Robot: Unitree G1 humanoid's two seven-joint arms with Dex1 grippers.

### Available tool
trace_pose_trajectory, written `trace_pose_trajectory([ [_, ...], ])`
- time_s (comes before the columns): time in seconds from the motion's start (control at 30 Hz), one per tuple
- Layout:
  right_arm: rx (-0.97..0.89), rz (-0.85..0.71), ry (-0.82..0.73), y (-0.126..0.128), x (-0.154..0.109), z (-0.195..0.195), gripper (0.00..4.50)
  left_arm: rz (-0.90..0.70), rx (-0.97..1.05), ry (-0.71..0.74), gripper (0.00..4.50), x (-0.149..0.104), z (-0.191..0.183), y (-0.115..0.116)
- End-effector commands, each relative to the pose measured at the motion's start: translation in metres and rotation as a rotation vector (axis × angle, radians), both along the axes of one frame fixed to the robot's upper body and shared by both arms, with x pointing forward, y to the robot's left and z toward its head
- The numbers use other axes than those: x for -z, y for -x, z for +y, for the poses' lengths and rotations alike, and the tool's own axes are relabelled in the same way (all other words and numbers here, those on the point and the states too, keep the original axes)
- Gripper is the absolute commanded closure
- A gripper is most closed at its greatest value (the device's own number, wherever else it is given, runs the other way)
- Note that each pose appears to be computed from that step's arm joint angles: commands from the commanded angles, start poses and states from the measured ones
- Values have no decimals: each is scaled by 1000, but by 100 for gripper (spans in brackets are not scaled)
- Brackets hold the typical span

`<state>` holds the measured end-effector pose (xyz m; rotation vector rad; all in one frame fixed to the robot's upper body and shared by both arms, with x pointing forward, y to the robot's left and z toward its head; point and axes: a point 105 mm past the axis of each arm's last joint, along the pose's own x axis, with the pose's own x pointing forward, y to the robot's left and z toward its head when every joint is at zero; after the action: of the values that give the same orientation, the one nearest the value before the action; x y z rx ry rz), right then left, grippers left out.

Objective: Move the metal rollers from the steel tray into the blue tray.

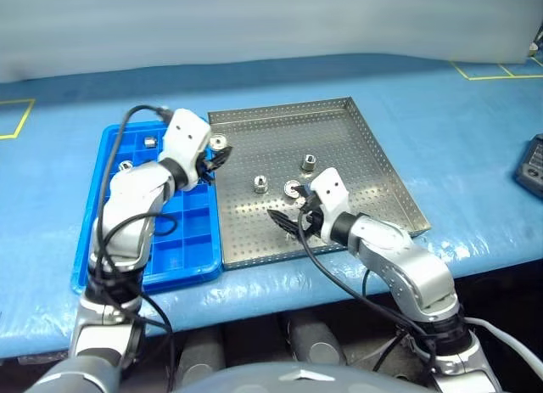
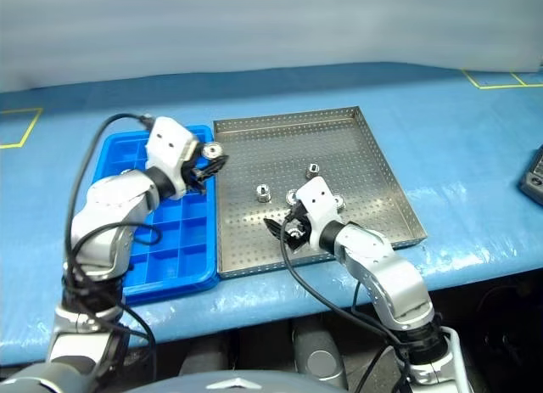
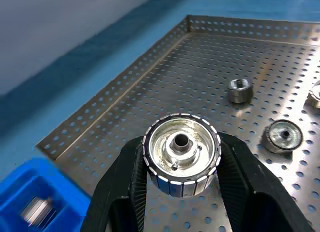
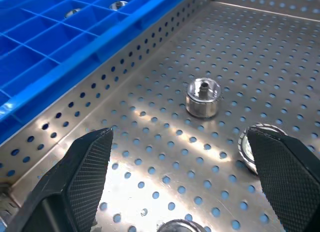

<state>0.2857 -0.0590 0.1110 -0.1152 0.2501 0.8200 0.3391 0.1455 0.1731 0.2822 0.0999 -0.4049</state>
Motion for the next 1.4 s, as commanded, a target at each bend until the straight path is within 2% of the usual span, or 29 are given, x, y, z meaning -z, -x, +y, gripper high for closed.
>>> trace_pose_trajectory([
  [0.03, -83, -62, -19, 3, -14, 14, 0, -94, -200, 52, 282, -17, 30, 12],
  [0.3, -184, -76, -36, 8, -19, 30, 0, -31, -538, 86, 282, 17, 77, 27],
  [0.37, -216, -69, -40, 12, -17, 35, 0, 0, -584, 58, 282, 30, 86, 30],
  [0.63, -321, -75, -49, 29, -14, 47, 0, 96, -729, 142, 282, 63, 105, 33],
  [0.87, -324, -79, -48, 32, -11, 47, 0, 143, -796, 176, 282, 75, 110, 35],
  [1.03, -309, -80, -44, 31, -10, 46, 0, 160, -819, 194, 114, 76, 110, 37],
  [1.13, -305, -80, -43, 30, -10, 46, 0, 133, -809, 210, 12, 69, 107, 34],
  [1.23, -297, -82, -45, 29, -11, 45, 0, 38, -721, 256, 5, 45, 93, 26],
  [1.4, -262, -85, -48, 24, -12, 39, 0, -40, -386, 283, 5, 9, 41, 8],
])
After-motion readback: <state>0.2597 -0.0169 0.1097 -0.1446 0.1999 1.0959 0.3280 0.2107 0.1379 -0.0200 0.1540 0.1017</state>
